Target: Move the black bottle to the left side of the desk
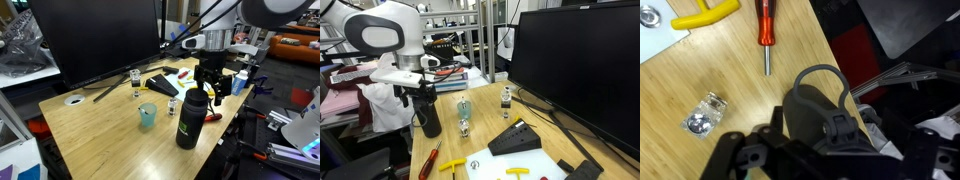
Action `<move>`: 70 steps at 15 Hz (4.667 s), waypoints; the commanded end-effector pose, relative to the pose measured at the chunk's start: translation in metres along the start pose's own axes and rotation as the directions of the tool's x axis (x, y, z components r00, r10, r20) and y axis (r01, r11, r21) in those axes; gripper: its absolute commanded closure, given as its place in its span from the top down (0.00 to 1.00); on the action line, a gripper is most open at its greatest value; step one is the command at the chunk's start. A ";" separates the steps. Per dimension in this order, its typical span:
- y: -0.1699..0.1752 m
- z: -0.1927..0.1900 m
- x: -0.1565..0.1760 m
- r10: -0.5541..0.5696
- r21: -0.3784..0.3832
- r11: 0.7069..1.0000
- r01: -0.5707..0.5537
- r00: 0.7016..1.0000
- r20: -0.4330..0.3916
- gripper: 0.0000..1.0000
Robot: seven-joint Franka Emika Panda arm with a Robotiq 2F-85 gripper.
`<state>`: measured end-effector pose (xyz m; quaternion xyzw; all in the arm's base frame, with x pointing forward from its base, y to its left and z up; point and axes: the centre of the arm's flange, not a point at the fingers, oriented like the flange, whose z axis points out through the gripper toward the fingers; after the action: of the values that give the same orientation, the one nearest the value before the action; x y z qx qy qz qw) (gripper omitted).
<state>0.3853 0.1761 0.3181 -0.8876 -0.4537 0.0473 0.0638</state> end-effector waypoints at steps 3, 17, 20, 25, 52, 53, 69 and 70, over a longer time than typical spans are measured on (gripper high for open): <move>0.008 0.008 0.007 -0.066 0.005 0.998 0.066 0.997 -0.035 1.00; 0.011 0.020 0.008 -0.079 0.072 0.994 0.085 0.993 -0.087 0.19; 0.014 0.020 0.007 -0.070 0.071 0.995 0.076 0.993 -0.090 0.08; -0.003 0.000 0.011 -0.077 0.098 0.992 0.084 0.995 -0.069 0.08; 0.065 -0.035 0.274 -0.470 -0.151 0.872 0.465 0.883 0.000 0.08; 0.067 -0.032 0.280 -0.479 -0.158 0.866 0.474 0.878 0.007 0.08; 0.059 -0.079 0.302 -0.433 -0.244 0.876 0.415 0.901 -0.022 1.00; 0.056 -0.087 0.299 -0.416 -0.248 0.885 0.395 0.909 -0.033 1.00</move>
<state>0.6290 0.3858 0.3634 -0.7600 -0.6469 -0.0624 0.0020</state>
